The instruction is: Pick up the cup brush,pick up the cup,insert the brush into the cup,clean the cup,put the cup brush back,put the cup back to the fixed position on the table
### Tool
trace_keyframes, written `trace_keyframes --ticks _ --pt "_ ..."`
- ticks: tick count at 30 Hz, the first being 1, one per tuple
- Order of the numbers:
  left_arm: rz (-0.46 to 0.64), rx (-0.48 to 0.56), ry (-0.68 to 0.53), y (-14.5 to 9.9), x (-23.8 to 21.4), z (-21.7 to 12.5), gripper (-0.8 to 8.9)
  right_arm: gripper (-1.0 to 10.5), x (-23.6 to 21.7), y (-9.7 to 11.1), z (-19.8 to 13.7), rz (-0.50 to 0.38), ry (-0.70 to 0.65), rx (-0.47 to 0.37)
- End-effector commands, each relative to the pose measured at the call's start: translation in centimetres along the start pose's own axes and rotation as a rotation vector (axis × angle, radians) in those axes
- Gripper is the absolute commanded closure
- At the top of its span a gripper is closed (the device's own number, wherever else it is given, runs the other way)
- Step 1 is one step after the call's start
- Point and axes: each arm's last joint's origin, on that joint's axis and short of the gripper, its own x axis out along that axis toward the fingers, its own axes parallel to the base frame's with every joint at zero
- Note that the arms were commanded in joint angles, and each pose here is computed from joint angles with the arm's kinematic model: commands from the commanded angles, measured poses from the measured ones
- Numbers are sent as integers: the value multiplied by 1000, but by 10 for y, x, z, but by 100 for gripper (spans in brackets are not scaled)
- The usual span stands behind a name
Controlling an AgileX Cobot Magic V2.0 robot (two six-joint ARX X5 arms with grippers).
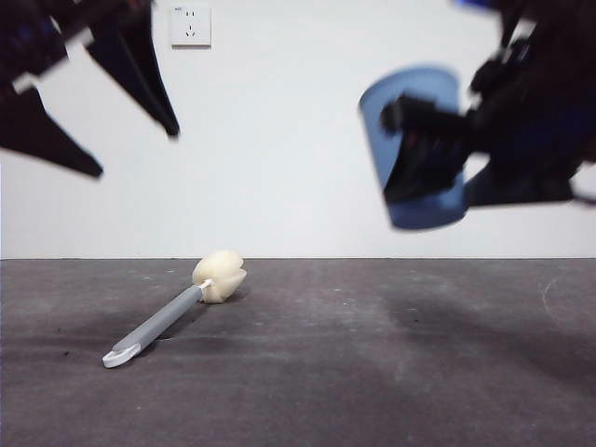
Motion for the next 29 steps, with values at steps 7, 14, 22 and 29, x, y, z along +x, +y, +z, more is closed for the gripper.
trace_keyframes --ticks 7,14,22,29 --pt "-3 44 -14 0 -27 -9 405 958 54 -3 -37 -13 -7 6" --pt "-3 65 -14 0 -28 -10 405 958 71 -14 -47 -9 -50 17" --pt "-5 70 -17 0 -28 -9 405 959 89 -25 -40 15 -61 -18" --pt "-4 76 -17 0 -28 -9 405 958 106 -35 -44 10 -35 -7"
